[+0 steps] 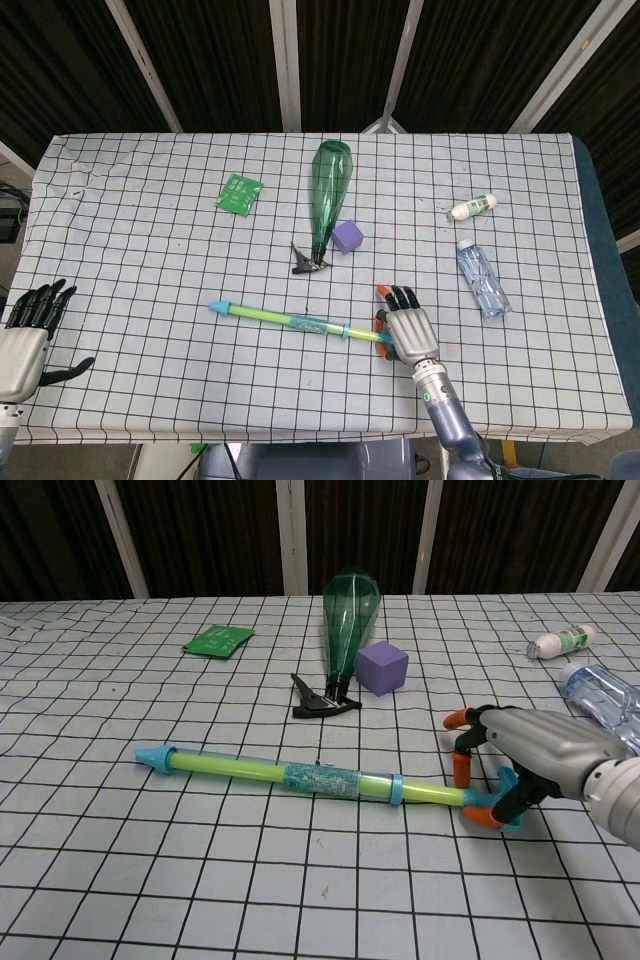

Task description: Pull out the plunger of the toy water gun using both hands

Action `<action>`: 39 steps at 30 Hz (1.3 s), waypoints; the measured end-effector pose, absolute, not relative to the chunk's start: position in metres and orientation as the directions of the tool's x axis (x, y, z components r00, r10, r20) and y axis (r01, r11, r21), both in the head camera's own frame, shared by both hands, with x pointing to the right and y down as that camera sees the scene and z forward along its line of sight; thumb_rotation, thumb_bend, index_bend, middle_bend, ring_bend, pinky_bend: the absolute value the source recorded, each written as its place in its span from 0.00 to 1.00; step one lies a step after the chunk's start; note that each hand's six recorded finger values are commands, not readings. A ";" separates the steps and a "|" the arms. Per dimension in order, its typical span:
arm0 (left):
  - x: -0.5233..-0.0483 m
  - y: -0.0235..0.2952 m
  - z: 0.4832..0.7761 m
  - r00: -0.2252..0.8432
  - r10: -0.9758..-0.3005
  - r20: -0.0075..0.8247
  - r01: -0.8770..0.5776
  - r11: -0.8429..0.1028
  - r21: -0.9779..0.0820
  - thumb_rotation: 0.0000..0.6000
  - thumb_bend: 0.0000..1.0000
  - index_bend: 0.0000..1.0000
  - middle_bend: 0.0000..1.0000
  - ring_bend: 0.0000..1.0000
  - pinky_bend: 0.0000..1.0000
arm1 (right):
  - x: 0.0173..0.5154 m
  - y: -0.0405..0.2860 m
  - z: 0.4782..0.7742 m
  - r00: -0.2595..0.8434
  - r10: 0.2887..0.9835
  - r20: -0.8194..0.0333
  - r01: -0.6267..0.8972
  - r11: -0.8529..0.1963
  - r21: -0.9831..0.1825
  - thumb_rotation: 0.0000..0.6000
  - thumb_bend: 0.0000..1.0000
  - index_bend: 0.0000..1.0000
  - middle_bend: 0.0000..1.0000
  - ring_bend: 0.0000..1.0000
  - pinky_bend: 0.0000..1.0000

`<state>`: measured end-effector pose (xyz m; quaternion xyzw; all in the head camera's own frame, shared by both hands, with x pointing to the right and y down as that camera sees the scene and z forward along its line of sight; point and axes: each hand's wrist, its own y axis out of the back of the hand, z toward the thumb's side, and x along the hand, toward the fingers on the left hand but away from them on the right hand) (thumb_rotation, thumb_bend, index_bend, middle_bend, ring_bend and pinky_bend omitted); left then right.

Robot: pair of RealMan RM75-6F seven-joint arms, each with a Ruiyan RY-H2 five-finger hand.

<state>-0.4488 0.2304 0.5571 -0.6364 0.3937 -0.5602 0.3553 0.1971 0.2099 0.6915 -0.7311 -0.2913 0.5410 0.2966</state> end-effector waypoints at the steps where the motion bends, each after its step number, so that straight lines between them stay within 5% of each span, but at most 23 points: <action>1: -0.448 0.230 0.557 0.063 -0.899 0.433 -0.103 -0.438 -0.893 1.00 0.05 0.00 0.00 0.00 0.00 | 0.198 0.210 0.691 0.245 0.747 -0.618 0.107 -0.654 -0.749 1.00 0.40 0.66 0.16 0.00 0.00; 10: -0.440 0.227 0.558 0.094 -0.888 0.451 -0.087 -0.459 -0.884 1.00 0.13 0.08 0.00 0.00 0.00 | 0.203 0.210 0.687 0.261 0.744 -0.616 0.104 -0.656 -0.748 1.00 0.42 0.67 0.17 0.00 0.00; 19: -0.404 0.181 0.564 0.220 -0.844 0.490 0.011 -0.500 -0.866 1.00 0.25 0.17 0.02 0.00 0.00 | 0.203 0.210 0.684 0.280 0.735 -0.617 0.099 -0.662 -0.743 1.00 0.42 0.67 0.17 0.00 0.00; 29: -0.339 0.133 0.603 0.385 -0.730 0.564 0.202 -0.530 -0.824 1.00 0.26 0.33 0.08 0.00 0.00 | 0.207 0.208 0.681 0.273 0.736 -0.620 0.093 -0.661 -0.744 1.00 0.42 0.67 0.17 0.00 0.00; 39: -0.287 0.132 0.655 0.432 -0.654 0.620 0.267 -0.564 -0.781 1.00 0.30 0.37 0.10 0.00 0.00 | 0.212 0.204 0.678 0.266 0.740 -0.618 0.090 -0.658 -0.748 1.00 0.42 0.67 0.17 0.00 0.00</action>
